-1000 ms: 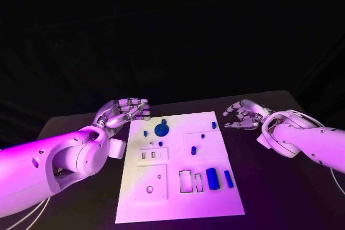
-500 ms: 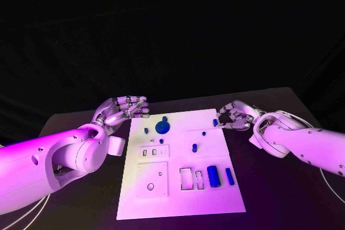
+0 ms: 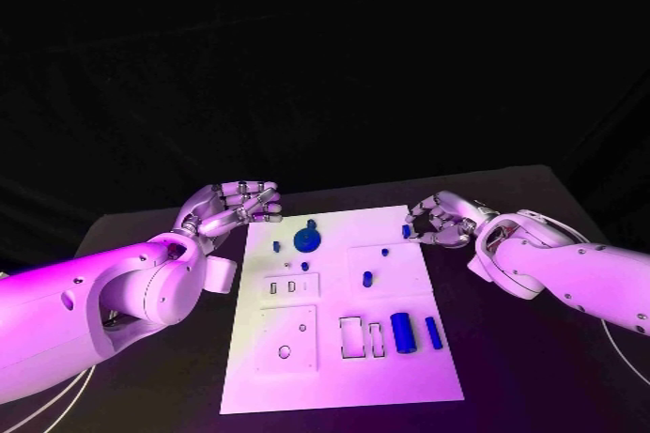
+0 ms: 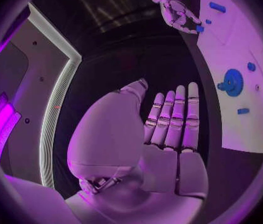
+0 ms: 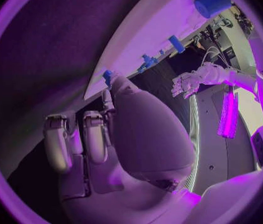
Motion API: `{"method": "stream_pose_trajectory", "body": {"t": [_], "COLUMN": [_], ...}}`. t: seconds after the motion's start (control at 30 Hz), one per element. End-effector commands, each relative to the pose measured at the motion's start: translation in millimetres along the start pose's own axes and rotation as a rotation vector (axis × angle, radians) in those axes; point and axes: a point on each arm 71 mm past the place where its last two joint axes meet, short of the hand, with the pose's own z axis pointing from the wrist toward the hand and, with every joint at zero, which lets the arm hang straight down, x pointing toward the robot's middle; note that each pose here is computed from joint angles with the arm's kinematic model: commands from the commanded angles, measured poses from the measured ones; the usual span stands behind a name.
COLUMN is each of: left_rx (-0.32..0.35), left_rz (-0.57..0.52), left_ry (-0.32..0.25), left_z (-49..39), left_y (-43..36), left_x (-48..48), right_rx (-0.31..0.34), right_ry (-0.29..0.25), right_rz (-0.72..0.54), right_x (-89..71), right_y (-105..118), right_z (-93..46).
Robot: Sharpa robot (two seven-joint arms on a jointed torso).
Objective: Assemble the parts on the task board
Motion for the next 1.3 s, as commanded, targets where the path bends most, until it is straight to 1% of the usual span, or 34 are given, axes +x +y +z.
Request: {"method": "stream_pose_trajectory", "body": {"t": [0.03, 0.6, 0.87, 1.07, 1.3], "left_rx": [0.007, 0.007, 0.006, 0.005, 0.005], "left_rz": [-0.010, -0.010, -0.009, -0.009, -0.009], "left_ry": [0.013, 0.013, 0.011, 0.011, 0.011], "left_z": [0.3, 0.8, 0.7, 0.6, 0.4], "left_y": [-0.8, -0.6, -0.6, -0.6, -0.6], "left_x": [2.0, 2.3, 1.8, 1.6, 1.4], "right_rx": [-0.002, 0.004, 0.008, 0.004, -0.006], "right_ry": [0.009, 0.036, 0.037, 0.018, -0.039], "right_rz": [-0.015, -0.018, -0.021, -0.026, -0.025], "right_x": [2.6, 11.9, 13.0, 12.5, 9.9], "right_y": [1, 4, 3, 4, 9], "right_z": [1.2, 6.5, 6.4, 6.6, 6.1]}}
